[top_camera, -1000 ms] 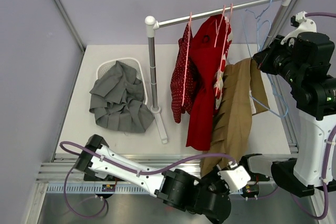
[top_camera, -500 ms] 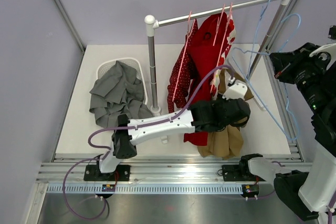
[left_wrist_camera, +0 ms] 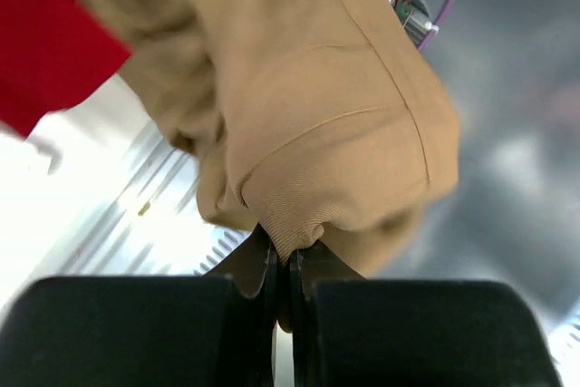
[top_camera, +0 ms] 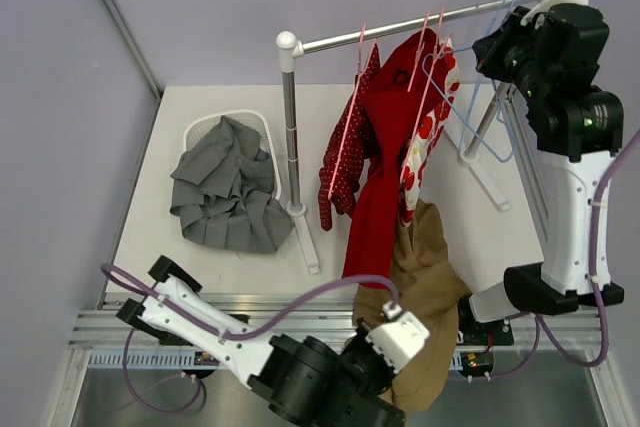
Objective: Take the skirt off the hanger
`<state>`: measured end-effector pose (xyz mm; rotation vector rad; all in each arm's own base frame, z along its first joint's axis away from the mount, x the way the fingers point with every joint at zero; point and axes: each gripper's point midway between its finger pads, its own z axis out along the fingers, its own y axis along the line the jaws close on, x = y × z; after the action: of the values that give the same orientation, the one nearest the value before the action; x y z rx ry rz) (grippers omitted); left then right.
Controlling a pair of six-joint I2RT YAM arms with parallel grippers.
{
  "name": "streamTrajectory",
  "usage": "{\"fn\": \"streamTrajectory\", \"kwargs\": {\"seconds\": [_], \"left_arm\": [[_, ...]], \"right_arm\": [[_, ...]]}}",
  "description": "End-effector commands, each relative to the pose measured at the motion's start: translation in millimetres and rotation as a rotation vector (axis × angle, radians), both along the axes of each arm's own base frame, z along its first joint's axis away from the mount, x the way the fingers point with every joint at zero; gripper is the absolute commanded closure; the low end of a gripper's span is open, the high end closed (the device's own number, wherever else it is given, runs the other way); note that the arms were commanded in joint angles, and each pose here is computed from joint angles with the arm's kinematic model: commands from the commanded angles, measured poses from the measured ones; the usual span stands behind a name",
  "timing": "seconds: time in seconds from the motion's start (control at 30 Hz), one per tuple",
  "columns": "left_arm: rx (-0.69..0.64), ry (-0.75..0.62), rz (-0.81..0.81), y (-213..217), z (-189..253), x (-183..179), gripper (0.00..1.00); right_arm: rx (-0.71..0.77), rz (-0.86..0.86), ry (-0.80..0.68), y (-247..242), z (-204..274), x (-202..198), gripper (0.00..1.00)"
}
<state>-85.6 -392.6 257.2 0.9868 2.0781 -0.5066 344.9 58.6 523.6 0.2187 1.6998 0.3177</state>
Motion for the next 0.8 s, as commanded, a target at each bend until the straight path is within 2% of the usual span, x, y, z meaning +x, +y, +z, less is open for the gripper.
{"fn": "streamTrajectory", "kwargs": {"seconds": [0.0,0.13,0.23,0.33,0.53,0.77], "left_arm": [[-0.059,-0.026,0.243,57.9,30.0,45.6,1.0],[-0.081,-0.036,0.277,77.9,31.5,54.3,1.0],[-0.147,-0.023,0.293,82.1,46.1,61.0,1.0],[-0.161,-0.046,0.294,88.8,54.8,68.9,1.0],[-0.166,-0.048,0.328,100.8,46.1,81.9,1.0],[-0.159,-0.063,0.344,98.9,39.3,87.0,1.0]], "right_arm": [[-0.025,-0.037,-0.103,-6.8,28.4,12.9,1.0],[-0.039,-0.06,-0.091,-8.4,22.7,29.5,1.0],[-0.053,-0.069,-0.07,-9.3,12.6,39.6,1.0],[-0.079,-0.117,-0.061,-19.2,10.3,38.1,1.0],[-0.058,-0.122,-0.179,-29.4,51.5,-20.5,1.0],[-0.064,-0.156,-0.215,-44.2,63.2,-71.5,1.0]]}}
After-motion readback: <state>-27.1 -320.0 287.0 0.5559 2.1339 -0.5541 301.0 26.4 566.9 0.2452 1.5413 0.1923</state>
